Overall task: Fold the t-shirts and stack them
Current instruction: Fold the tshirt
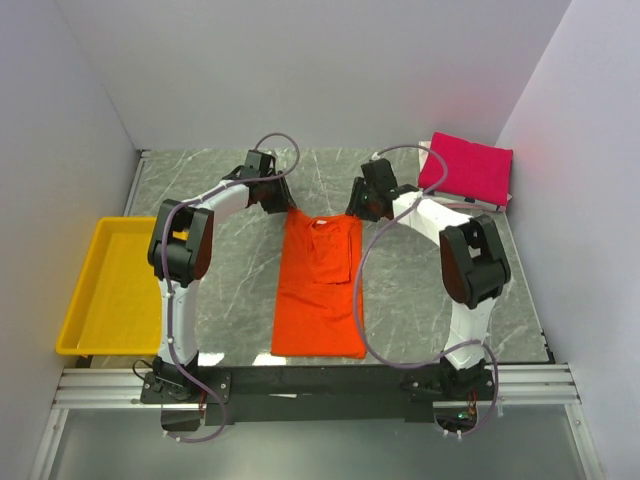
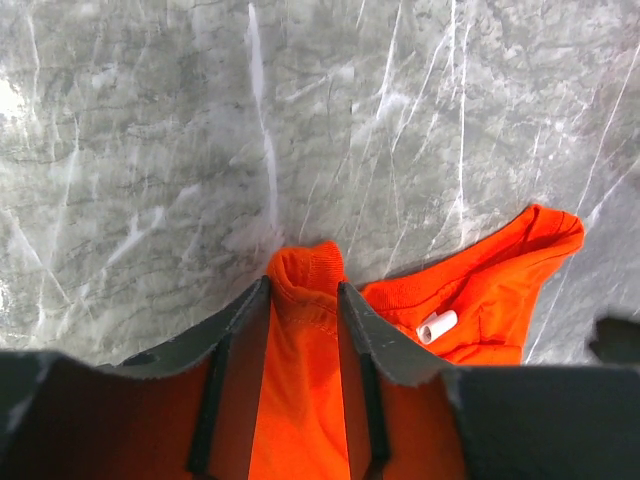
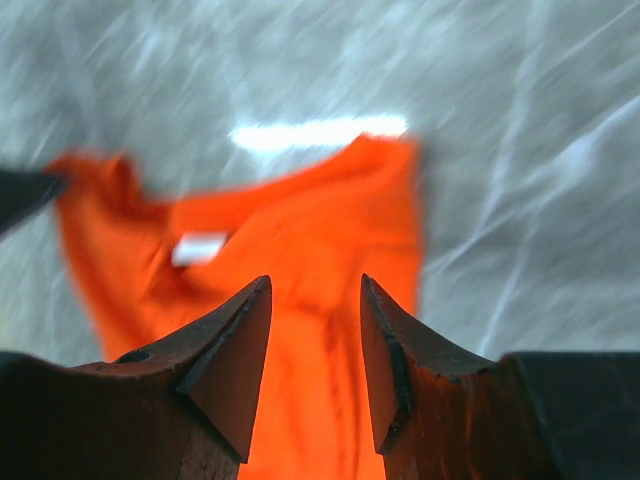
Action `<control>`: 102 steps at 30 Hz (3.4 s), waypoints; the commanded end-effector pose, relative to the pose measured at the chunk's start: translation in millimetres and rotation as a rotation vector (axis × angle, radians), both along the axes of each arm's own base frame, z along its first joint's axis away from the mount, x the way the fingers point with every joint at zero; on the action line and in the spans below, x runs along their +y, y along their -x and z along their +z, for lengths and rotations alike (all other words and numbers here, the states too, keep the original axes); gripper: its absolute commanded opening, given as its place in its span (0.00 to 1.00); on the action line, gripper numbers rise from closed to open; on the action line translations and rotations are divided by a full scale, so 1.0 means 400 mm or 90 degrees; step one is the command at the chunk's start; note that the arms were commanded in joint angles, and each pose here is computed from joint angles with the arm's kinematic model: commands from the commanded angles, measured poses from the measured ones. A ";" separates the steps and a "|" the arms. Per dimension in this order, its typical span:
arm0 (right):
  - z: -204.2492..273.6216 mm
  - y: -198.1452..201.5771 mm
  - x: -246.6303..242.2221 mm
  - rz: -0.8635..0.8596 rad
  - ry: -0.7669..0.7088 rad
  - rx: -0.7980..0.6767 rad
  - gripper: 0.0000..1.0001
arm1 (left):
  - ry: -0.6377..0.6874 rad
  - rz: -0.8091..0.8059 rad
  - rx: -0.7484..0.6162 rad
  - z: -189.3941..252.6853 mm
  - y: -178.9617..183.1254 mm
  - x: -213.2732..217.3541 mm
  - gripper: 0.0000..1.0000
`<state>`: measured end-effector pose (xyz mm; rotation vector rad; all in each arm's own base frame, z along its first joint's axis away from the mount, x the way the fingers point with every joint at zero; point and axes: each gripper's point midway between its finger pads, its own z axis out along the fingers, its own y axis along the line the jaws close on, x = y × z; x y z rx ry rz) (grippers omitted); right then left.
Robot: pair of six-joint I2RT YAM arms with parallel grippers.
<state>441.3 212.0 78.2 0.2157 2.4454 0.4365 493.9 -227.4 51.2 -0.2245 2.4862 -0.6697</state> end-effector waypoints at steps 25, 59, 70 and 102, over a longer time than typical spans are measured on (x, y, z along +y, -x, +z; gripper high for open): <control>-0.079 -0.134 -0.137 -0.090 0.041 0.019 0.08 | -0.002 -0.010 -0.036 0.013 -0.038 -0.009 0.01; -0.012 -0.001 0.163 0.199 0.075 -0.035 0.48 | 0.060 0.248 0.073 0.181 0.290 0.068 0.44; -0.057 0.020 0.172 0.202 0.094 -0.016 0.48 | 0.042 0.163 0.150 0.051 0.489 -0.062 0.42; -0.058 0.059 0.194 0.154 0.117 -0.023 0.15 | 0.007 0.167 0.197 -0.042 0.531 -0.061 0.39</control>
